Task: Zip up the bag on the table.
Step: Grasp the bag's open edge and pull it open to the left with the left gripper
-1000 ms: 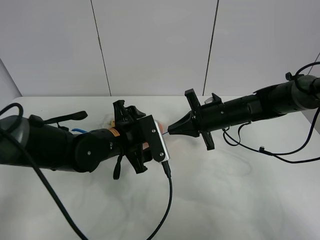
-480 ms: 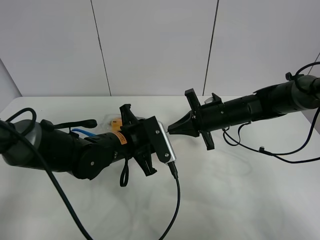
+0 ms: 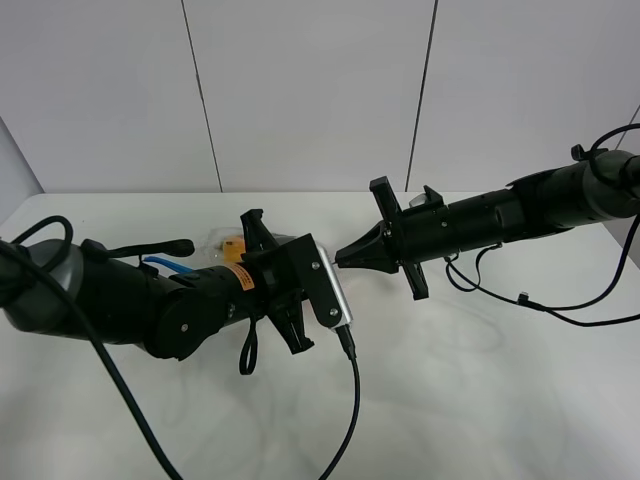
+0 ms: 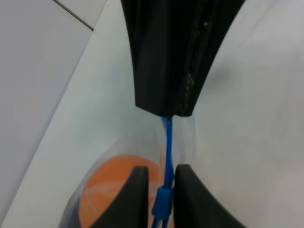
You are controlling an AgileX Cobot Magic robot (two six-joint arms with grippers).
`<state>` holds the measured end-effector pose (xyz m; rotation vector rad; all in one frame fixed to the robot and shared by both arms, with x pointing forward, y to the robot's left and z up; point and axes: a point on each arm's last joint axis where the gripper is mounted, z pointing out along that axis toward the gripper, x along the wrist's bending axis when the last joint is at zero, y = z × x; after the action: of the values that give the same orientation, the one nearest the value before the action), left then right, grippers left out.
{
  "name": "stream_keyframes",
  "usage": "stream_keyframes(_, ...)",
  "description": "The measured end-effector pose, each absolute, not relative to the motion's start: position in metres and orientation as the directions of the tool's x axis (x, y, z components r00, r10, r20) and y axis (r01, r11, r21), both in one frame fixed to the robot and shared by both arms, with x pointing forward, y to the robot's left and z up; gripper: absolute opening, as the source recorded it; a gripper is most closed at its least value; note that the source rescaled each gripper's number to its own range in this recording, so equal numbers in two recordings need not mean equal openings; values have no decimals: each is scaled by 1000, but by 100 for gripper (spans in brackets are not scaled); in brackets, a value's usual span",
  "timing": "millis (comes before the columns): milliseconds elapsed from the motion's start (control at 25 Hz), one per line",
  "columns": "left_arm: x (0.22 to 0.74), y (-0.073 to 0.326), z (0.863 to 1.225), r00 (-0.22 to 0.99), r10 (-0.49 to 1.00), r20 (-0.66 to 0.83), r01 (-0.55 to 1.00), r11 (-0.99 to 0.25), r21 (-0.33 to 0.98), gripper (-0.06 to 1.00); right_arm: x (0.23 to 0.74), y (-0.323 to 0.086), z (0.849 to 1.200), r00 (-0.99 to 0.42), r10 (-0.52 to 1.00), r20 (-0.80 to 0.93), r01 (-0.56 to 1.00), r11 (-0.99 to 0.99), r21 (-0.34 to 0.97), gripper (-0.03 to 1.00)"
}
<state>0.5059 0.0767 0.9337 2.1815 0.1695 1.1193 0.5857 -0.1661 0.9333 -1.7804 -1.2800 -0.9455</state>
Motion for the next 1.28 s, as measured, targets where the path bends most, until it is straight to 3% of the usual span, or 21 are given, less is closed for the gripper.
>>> stream_keyframes(200, 505, 76, 933, 630, 391, 671, -178, -768, 615, 0, 586, -166, 933, 232, 420, 877, 962, -232, -143, 0)
stream_keyframes(560, 512, 86, 932, 608, 386, 693, -170, -790, 590, 0, 586, -166, 933, 234, 417, 878, 961, -236, -144, 0)
stream_keyframes(1280, 539, 190, 913, 448, 482, 753, 44, -853, 520, 0, 587, -166, 933, 241, 408, 880, 958, -247, -148, 0)
